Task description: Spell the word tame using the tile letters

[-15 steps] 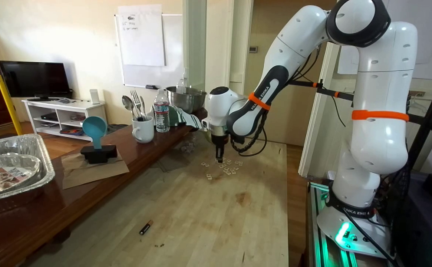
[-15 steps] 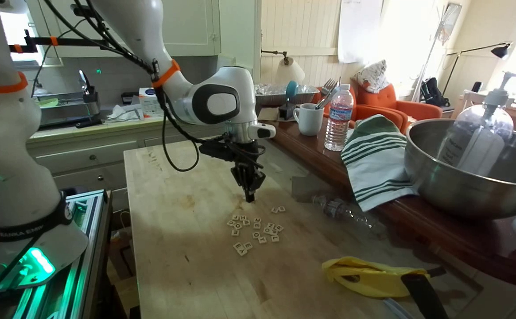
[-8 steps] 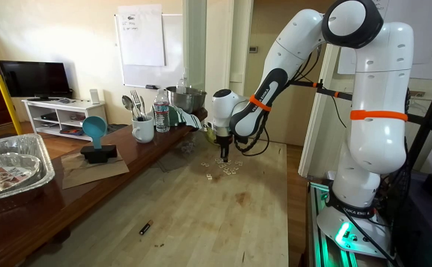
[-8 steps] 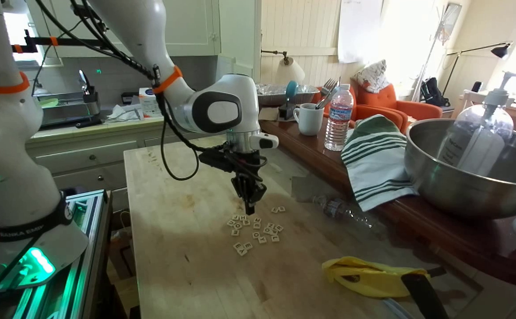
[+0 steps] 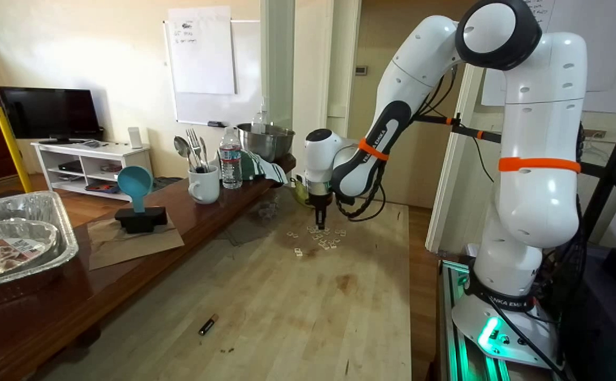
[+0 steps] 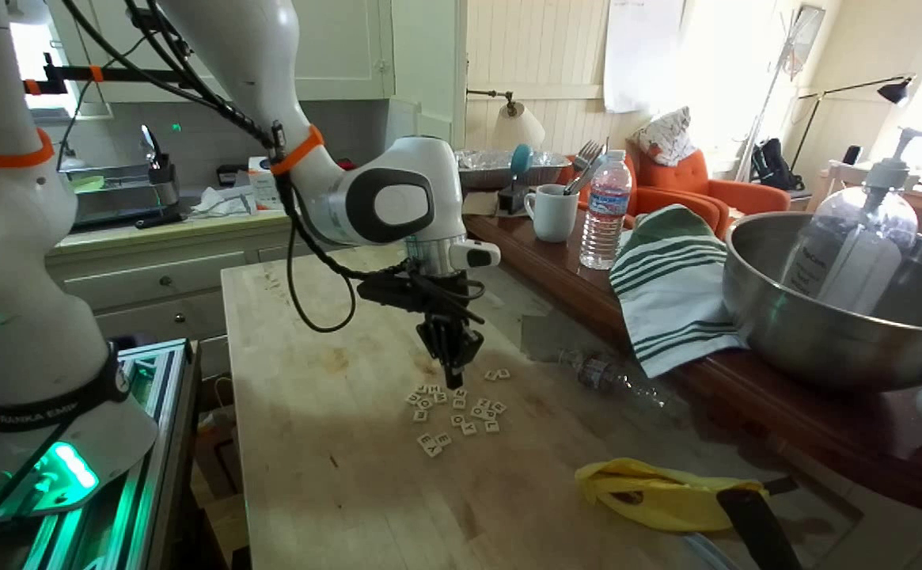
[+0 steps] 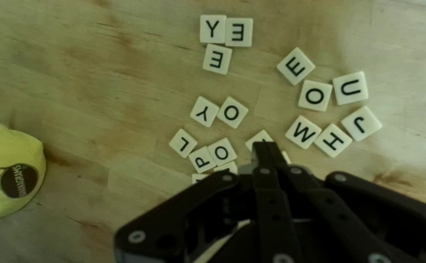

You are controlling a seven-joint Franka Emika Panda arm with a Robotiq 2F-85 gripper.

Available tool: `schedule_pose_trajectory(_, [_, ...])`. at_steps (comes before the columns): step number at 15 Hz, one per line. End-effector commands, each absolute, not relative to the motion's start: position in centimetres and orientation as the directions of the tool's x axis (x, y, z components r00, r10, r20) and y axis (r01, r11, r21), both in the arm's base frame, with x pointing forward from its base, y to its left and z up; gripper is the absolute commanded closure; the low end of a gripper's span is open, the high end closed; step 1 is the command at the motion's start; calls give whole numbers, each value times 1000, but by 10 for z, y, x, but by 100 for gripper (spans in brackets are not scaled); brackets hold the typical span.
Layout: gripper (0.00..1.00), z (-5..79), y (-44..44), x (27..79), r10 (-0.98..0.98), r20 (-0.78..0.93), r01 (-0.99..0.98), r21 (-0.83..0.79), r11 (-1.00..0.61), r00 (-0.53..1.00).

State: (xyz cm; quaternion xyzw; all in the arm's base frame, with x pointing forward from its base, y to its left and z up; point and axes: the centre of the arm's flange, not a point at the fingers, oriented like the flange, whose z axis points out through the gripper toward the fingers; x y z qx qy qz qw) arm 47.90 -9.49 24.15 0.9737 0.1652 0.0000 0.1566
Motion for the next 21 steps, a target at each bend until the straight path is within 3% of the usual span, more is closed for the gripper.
schedule_pose_trajectory(1, [100,227,-103,482,339,-1,321,319,-892,941])
schedule_pose_trajectory(21, [100,202,-83,489,339,83,310,246,-918,937])
